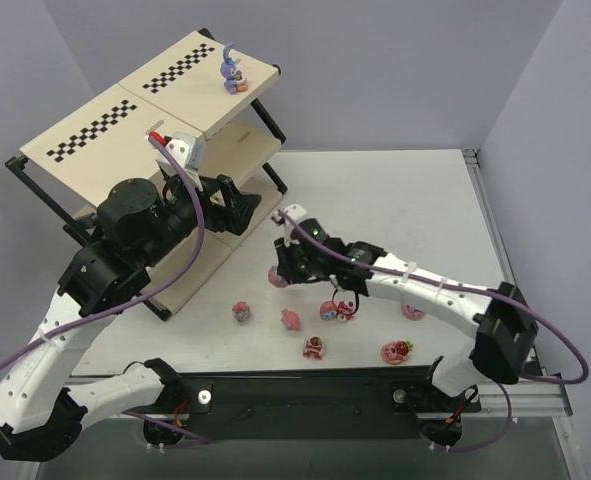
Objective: Place and organize the plastic toys onto the shelf
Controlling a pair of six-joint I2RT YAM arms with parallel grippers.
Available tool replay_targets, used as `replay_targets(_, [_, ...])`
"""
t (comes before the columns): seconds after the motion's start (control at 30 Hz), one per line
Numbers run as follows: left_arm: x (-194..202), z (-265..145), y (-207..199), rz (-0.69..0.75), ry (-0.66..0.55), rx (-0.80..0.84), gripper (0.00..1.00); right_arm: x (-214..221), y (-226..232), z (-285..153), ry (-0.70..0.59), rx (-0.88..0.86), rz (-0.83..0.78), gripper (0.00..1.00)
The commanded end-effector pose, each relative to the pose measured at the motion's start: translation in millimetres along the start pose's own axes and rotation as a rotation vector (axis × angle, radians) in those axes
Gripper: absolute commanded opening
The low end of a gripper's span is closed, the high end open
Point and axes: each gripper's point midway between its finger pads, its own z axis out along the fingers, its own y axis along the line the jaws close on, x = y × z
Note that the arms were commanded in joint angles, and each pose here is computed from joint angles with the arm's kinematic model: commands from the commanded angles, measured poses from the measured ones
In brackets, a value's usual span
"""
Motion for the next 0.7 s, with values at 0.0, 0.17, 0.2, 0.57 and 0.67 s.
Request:
replay_targets(0.0, [-15.7,-1.9,-21.8,0.035,-0.016,0.120,0.96,-57.9,-22.7,-71.1,-0.132,-0.041,0.083,0.00])
replay_targets(0.17, [5.6,8.1,-54.8,0.093,0.097,0.347,0.96,-75.2,-20.1,-138.4,-0.180,-0.276,0.133,0.00])
replay_targets(0.2, [10.1,8.7,-60.6,0.101,0.121,0.397,0.96,-77.6,-26.1,-153.0,-0.188,-0.289,0.146,0.00])
replay_targets(0.57, [45.9,-22.5,-133.3,0.072,0.306,1.001,0.95,-71.1,22.1,-235.9,-0.166,-0.566,0.077,0.00])
replay_targets(0.67, [50.0,-37.2,-138.7,0.066,0.342,1.083,0.96,-72.7,30.5,-256.9,-0.197,-0.610,0.054,0.00])
